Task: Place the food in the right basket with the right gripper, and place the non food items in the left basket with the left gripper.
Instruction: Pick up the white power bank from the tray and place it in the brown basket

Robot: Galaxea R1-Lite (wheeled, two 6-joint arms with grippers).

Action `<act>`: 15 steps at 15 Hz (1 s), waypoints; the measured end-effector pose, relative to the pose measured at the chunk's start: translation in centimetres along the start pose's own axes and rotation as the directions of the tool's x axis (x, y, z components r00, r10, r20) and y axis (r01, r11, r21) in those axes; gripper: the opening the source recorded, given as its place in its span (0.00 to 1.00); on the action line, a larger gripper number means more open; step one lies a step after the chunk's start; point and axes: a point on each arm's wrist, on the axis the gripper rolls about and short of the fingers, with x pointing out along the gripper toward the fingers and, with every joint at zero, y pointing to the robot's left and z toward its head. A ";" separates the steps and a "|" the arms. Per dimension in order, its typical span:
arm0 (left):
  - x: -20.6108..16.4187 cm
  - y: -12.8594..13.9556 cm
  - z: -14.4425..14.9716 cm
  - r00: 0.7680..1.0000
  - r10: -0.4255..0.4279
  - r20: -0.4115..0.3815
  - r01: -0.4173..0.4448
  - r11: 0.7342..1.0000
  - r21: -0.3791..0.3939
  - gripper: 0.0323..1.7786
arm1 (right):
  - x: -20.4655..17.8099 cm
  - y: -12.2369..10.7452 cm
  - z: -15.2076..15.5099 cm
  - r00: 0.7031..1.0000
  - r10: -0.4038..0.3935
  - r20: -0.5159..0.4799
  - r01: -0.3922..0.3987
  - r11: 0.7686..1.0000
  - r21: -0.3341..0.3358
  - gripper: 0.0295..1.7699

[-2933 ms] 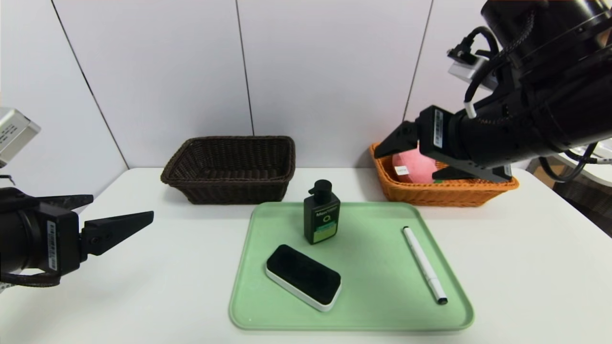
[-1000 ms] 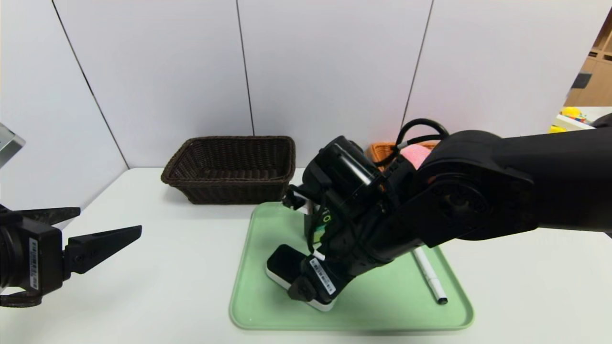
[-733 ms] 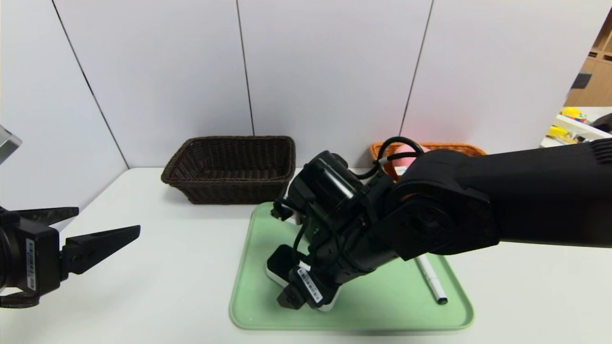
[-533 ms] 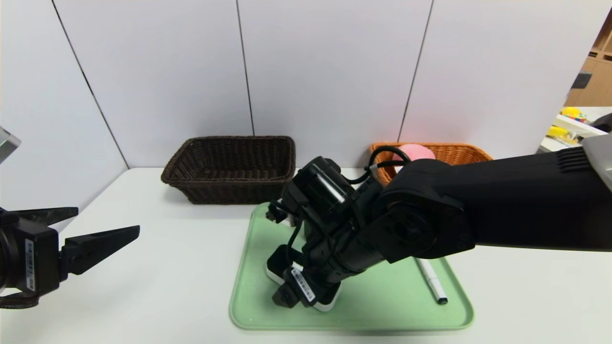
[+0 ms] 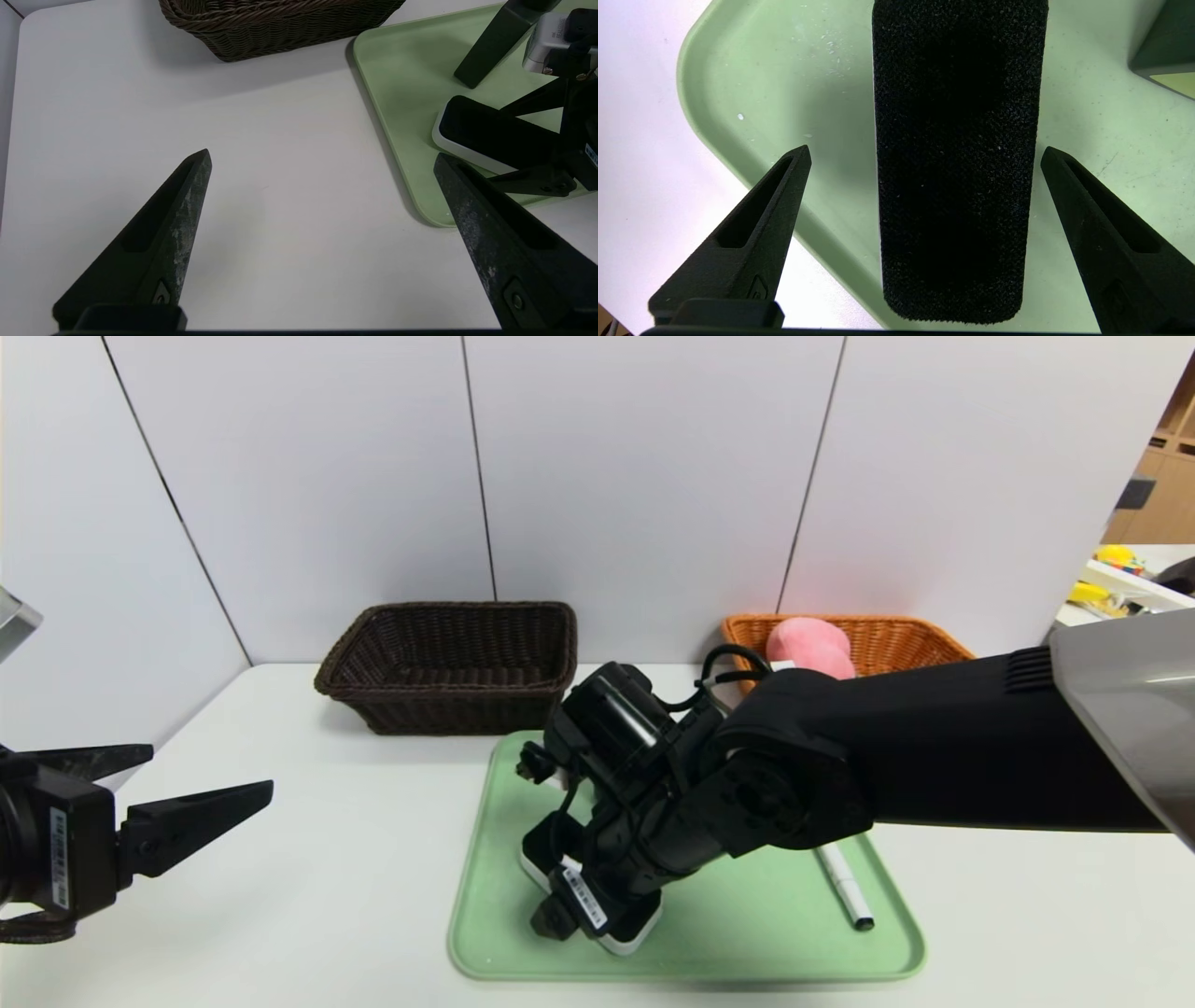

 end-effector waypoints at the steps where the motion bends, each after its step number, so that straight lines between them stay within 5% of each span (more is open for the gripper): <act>1: 0.0 0.0 -0.1 1.000 0.000 -0.003 0.000 1.000 0.000 0.95 | 0.1 -0.2 0.0 1.000 -0.003 -0.003 0.003 1.000 0.004 0.96; 15: 0.3 0.0 0.0 1.000 -0.001 -0.008 0.001 1.000 0.001 0.95 | 0.7 -0.3 -0.1 1.000 -0.008 -0.020 0.008 1.000 0.005 0.96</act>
